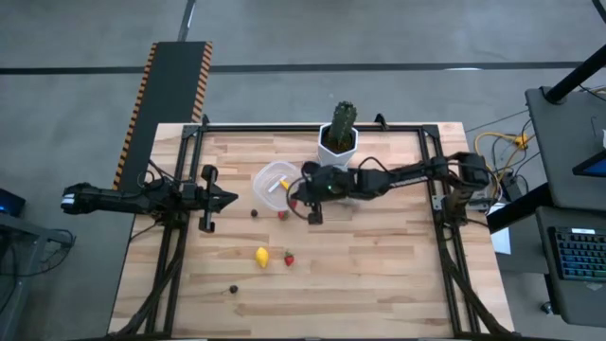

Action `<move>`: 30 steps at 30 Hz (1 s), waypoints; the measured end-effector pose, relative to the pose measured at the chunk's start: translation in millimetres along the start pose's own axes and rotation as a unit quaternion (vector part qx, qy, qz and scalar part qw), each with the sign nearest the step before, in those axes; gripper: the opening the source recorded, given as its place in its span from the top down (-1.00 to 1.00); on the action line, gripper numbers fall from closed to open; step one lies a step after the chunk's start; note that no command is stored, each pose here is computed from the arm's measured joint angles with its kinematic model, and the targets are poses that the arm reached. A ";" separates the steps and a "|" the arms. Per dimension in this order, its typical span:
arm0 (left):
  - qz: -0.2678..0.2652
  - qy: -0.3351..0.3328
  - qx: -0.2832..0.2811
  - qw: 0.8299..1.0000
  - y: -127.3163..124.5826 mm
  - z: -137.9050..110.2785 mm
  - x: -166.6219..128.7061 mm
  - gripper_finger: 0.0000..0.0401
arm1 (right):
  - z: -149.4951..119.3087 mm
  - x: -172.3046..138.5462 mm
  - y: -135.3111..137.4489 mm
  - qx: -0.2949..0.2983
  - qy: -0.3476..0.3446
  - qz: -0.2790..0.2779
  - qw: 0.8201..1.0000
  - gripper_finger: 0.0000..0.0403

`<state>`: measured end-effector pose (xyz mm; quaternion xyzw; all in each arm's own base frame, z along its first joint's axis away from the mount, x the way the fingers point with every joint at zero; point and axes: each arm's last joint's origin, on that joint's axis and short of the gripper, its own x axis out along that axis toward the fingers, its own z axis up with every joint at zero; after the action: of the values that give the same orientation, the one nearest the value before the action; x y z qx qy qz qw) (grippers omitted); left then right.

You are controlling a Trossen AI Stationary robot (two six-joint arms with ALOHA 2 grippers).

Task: Pick and placing Produce into tupperware
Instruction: Put the middle strawberry into the transparent bin

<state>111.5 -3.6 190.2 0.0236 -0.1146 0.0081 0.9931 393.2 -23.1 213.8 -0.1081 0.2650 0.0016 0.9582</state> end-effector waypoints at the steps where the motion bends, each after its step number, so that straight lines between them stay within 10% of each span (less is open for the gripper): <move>1: 0.000 0.000 0.000 1.000 0.0 0.0 0.0 1.00 | 1.2 -0.2 -4.9 -0.001 -0.002 -0.006 1.000 0.96; 30: 0.000 -0.001 0.000 1.000 0.0 0.1 -0.1 1.00 | -39.9 57.9 -58.0 -0.016 0.112 -0.065 0.991 0.96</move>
<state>111.4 -3.6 190.3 0.0236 -0.1151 0.0079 0.9930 426.2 -91.2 163.0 -0.1395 0.3630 -0.0687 0.9187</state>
